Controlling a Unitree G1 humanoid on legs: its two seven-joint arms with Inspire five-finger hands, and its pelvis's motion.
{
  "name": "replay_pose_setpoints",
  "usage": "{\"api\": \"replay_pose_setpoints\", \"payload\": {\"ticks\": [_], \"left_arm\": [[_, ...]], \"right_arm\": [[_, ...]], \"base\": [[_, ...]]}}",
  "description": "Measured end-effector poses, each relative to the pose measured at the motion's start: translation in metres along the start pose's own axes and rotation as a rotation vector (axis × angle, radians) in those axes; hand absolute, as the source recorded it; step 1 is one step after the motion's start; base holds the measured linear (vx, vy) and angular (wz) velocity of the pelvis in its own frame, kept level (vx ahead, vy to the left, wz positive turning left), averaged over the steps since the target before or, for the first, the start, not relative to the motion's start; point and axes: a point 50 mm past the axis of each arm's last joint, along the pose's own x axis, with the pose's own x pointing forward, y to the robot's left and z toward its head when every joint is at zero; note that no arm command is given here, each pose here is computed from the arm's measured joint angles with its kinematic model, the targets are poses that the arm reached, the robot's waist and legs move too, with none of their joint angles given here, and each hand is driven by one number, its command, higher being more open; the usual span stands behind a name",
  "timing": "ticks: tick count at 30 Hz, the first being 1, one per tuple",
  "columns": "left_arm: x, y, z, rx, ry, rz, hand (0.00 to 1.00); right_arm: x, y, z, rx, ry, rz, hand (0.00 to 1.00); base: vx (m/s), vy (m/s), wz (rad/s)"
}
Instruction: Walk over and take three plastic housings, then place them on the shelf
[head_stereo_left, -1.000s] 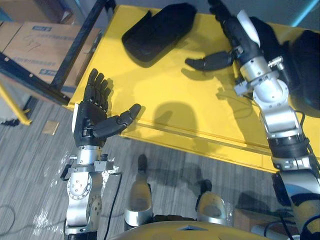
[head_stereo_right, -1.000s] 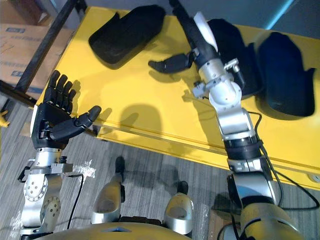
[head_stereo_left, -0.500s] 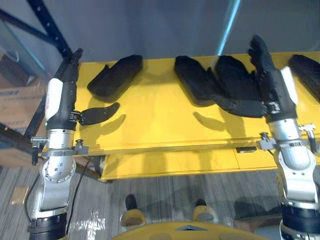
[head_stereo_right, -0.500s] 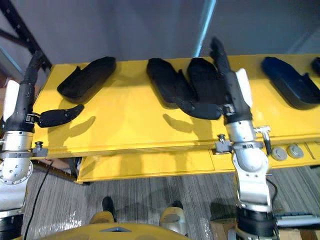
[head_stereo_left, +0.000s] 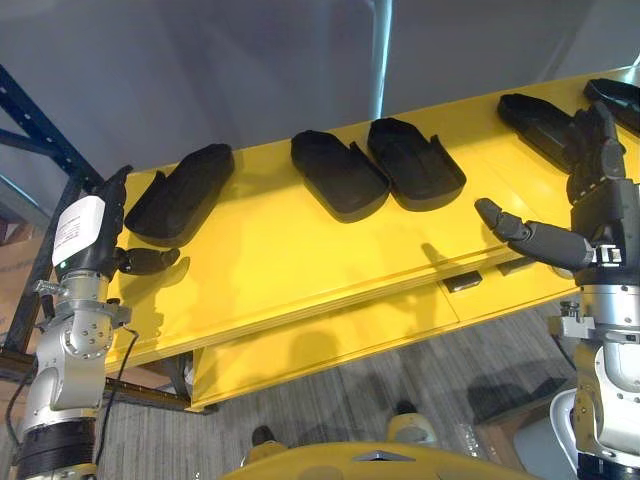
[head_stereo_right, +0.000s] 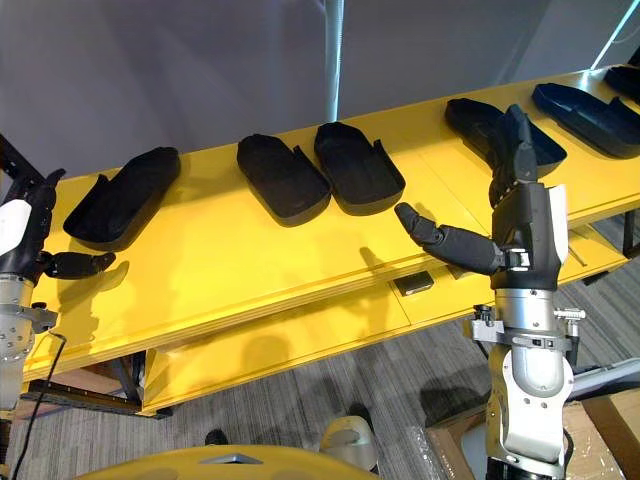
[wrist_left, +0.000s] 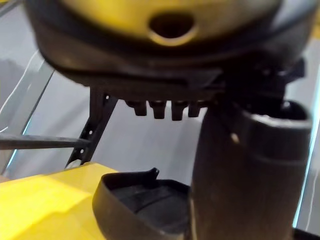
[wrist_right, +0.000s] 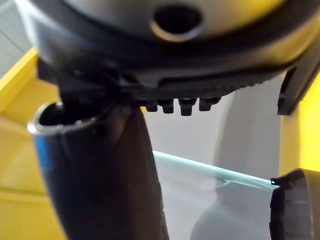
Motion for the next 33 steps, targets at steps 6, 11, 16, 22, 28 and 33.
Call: {"api": "replay_pose_setpoints", "payload": {"ticks": [6,11,16,22,28,33], "left_arm": [[0.015,0.003,-0.001,-0.001,0.000,-0.137,1.00],[0.027,0.003,-0.008,-0.042,0.019,-0.322,1.00],[0.030,-0.011,-0.005,-0.143,0.038,-0.484,0.00],[0.038,0.001,-0.006,-0.153,0.054,-0.515,0.00],[0.040,0.001,-0.008,-0.199,0.062,-0.566,0.00],[0.041,0.003,-0.001,-0.287,0.026,-0.555,0.00]], "right_arm": [[-0.007,0.003,-0.009,0.014,0.076,0.025,1.00],[-0.006,0.005,-0.010,0.043,0.086,0.028,1.00],[-0.003,0.004,-0.010,0.050,0.092,0.026,1.00],[-0.002,0.004,-0.009,0.053,0.085,0.008,1.00],[0.000,0.004,-0.005,0.055,0.065,0.001,1.00],[0.002,0.007,-0.004,0.062,0.054,0.005,1.00]], "base": [[0.00,-0.002,-0.01],[0.00,0.000,0.00],[0.00,-0.005,-0.02],[0.00,-0.002,0.01],[-0.01,-0.009,0.05],[0.00,-0.011,0.03]]}}
